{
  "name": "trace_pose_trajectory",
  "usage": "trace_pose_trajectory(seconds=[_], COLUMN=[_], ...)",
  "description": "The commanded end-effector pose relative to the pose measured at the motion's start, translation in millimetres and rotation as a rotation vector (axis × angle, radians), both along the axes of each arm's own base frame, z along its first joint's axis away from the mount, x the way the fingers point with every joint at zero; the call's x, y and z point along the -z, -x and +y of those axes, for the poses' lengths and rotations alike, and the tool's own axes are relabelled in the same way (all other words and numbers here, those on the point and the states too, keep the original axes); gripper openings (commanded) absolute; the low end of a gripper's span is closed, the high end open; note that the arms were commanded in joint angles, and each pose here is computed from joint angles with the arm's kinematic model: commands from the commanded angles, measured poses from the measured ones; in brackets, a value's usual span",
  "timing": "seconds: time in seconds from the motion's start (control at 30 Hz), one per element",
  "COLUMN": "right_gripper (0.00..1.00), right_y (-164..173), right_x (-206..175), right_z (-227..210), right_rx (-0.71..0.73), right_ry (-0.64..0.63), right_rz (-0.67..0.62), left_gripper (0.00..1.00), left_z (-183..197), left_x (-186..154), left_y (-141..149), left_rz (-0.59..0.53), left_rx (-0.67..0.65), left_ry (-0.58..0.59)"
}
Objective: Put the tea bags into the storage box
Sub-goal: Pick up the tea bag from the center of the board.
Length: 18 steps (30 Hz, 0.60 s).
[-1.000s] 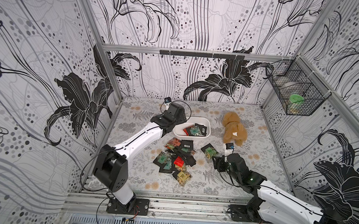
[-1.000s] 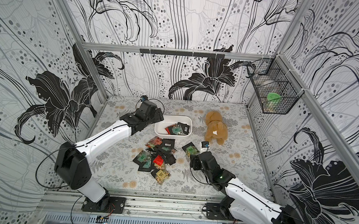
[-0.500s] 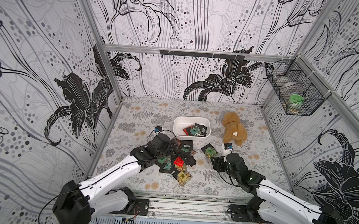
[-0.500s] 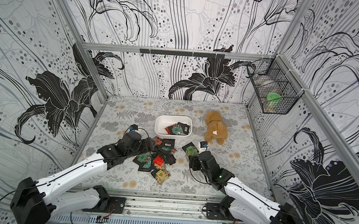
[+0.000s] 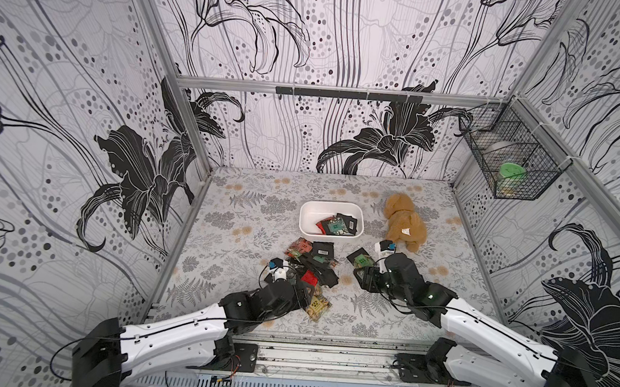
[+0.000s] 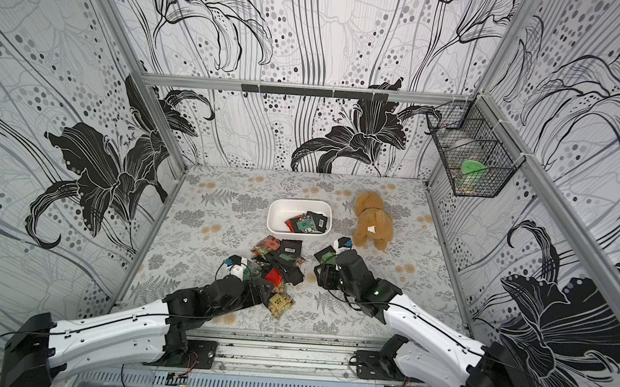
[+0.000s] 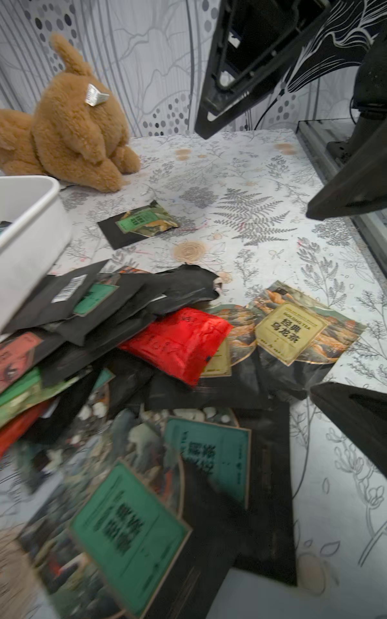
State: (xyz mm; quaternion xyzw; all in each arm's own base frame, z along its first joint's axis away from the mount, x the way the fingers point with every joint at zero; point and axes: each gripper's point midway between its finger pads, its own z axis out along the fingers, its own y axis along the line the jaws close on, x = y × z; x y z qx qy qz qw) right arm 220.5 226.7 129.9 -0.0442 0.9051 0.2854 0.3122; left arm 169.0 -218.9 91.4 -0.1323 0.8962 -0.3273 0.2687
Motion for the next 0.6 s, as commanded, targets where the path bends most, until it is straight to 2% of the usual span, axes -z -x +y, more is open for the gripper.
trace_pose_trajectory(seconds=[0.0,0.07,0.17,0.23,0.4,0.57], right_gripper=[0.62,0.61,0.51,0.46,0.35,0.31], right_y=[15,19,23,28,34,43], right_x=[2,4,0,2,24,43], right_z=[20,33,58,71,76,78], right_rx=[-0.029,-0.057,-0.117,-0.145,-0.137,-0.130], right_ry=[0.023,0.073,0.090,0.095,0.132,0.156], right_rz=[0.052,0.060,0.062,0.059,0.095,0.131], left_gripper=[0.79,0.79,0.79,0.79,0.78,0.78], left_z=[-17,-24,-32,-31,-22,-17], left_x=[-19,-20,-15,-7,1,2], left_y=[-2,7,19,23,26,27], left_rz=[-0.029,-0.036,-0.027,-0.012,0.001,0.003], left_rx=[-0.063,-0.039,-0.003,0.001,-0.024,-0.037], left_ry=[0.142,0.165,0.190,0.164,0.161,0.208])
